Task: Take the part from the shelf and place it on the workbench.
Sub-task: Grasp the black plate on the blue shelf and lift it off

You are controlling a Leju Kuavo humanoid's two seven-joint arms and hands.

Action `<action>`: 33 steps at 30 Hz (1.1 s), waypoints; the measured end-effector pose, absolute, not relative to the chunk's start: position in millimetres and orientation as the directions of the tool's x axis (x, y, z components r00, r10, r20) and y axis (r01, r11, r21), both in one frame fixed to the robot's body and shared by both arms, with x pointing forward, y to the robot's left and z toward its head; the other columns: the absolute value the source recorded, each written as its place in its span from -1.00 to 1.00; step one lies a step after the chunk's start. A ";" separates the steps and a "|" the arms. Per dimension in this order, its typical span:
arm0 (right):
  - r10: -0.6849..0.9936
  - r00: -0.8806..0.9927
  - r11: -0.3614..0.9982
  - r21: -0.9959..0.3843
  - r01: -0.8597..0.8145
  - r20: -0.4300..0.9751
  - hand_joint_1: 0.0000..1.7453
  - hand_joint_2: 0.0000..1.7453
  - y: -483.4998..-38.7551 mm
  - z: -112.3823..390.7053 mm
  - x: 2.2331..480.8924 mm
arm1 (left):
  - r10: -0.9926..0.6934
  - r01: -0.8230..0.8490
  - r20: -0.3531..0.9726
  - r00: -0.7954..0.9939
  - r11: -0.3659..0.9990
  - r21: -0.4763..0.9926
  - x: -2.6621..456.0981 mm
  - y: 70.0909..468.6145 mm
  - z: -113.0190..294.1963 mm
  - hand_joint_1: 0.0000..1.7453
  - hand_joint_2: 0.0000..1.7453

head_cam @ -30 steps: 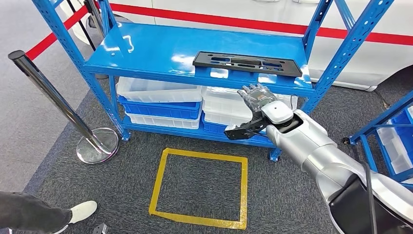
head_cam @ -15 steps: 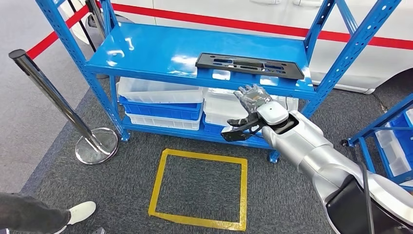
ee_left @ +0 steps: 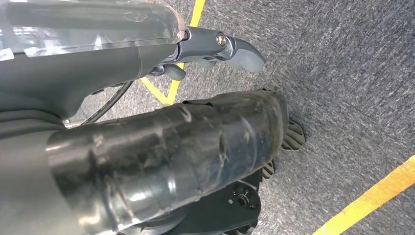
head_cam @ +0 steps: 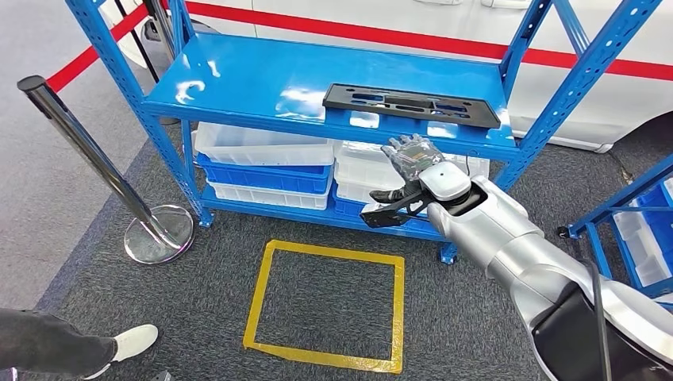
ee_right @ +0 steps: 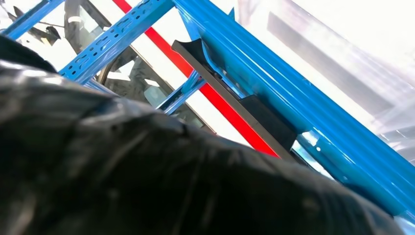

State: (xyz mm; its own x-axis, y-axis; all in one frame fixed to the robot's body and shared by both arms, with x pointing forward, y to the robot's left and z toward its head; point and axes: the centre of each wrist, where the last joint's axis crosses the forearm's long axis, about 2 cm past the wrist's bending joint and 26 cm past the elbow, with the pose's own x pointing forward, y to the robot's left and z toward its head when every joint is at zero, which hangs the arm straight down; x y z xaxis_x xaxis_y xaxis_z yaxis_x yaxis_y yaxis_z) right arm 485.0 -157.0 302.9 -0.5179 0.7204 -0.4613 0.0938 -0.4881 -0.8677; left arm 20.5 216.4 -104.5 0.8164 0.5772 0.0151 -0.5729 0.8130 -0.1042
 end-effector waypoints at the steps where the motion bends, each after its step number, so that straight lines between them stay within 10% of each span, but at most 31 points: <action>1: 0.720 -0.518 -0.489 -0.867 0.094 -0.462 -1.00 -1.00 -156.9 302.9 484.9 | 0.577 -0.573 0.015 0.816 0.813 -0.104 20.5 216.4 -104.5 -1.00 -1.00; 33: 0.755 -0.540 -0.431 -0.902 0.017 -0.371 -1.00 -1.00 -144.3 310.4 483.2 | 0.559 -0.558 -0.003 0.829 0.826 -0.084 21.0 216.2 -100.8 -1.00 -1.00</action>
